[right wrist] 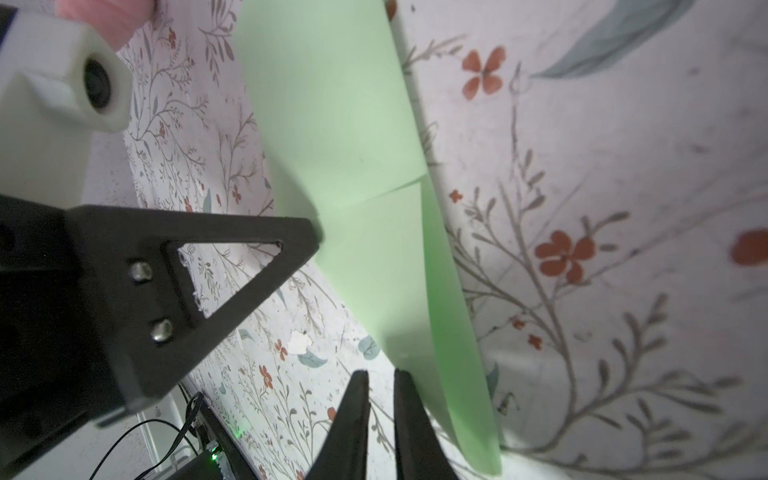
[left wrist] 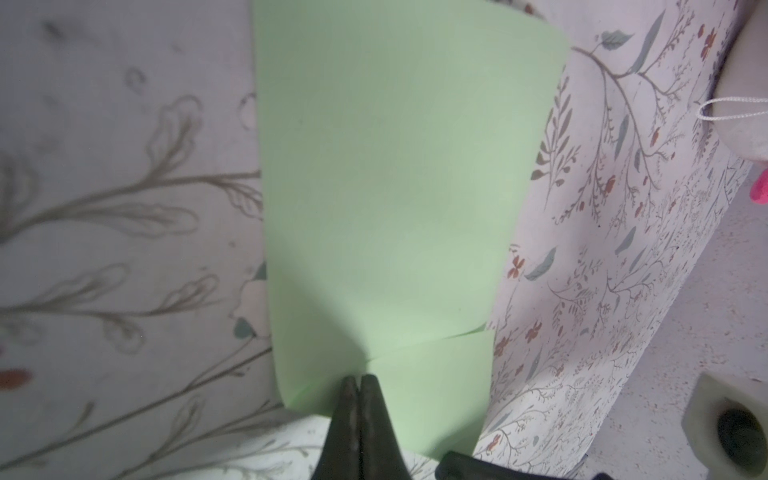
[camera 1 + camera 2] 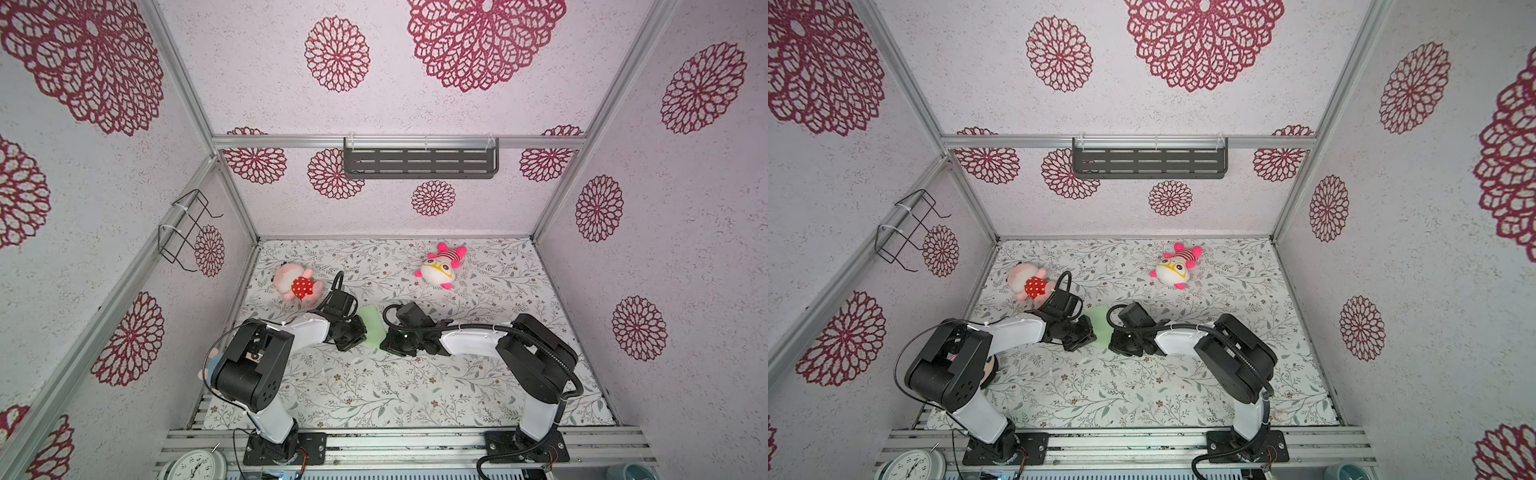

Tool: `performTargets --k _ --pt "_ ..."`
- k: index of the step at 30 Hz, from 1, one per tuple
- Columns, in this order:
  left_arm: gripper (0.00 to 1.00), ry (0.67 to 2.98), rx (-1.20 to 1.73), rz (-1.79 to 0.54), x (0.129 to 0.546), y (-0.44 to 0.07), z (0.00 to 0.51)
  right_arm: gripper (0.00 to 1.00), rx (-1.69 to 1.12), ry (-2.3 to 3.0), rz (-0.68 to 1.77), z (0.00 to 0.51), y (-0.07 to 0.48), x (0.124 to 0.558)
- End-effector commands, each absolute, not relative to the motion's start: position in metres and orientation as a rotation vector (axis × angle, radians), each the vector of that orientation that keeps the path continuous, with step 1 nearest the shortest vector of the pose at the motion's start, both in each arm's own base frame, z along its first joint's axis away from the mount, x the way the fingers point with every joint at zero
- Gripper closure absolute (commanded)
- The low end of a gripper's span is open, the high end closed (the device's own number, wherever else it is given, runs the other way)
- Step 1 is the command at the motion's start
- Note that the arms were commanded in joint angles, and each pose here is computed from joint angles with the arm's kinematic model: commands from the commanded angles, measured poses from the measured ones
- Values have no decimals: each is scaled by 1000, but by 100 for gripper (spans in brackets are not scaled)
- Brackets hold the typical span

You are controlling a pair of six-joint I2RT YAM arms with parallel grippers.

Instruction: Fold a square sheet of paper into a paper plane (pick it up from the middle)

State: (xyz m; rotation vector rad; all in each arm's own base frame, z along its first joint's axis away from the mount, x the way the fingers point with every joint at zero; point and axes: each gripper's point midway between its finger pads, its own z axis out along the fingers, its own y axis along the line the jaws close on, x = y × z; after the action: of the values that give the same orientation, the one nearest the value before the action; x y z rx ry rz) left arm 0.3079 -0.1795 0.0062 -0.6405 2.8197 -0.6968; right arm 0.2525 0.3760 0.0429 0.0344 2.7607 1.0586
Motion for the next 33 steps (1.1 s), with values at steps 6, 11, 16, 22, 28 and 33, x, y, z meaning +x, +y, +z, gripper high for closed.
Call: performTargets --k 6,11,16,22,28,33 --pt "100 2952 -735 -309 273 -131 -37 85 -12 2763 1076 48 379 248" --pt "100 2969 -711 -288 270 -129 -39 85 34 2779 992 41 367 253" --pt "100 2986 -685 -281 270 -130 -40 85 51 2779 973 39 363 257" --pt "100 2997 -676 -270 269 -129 -42 85 66 2793 954 34 360 258" --pt "100 2995 -681 -250 269 -127 -41 84 72 2811 937 30 358 257" --pt "100 2990 -678 -247 270 -127 -39 84 72 2833 916 25 355 255"
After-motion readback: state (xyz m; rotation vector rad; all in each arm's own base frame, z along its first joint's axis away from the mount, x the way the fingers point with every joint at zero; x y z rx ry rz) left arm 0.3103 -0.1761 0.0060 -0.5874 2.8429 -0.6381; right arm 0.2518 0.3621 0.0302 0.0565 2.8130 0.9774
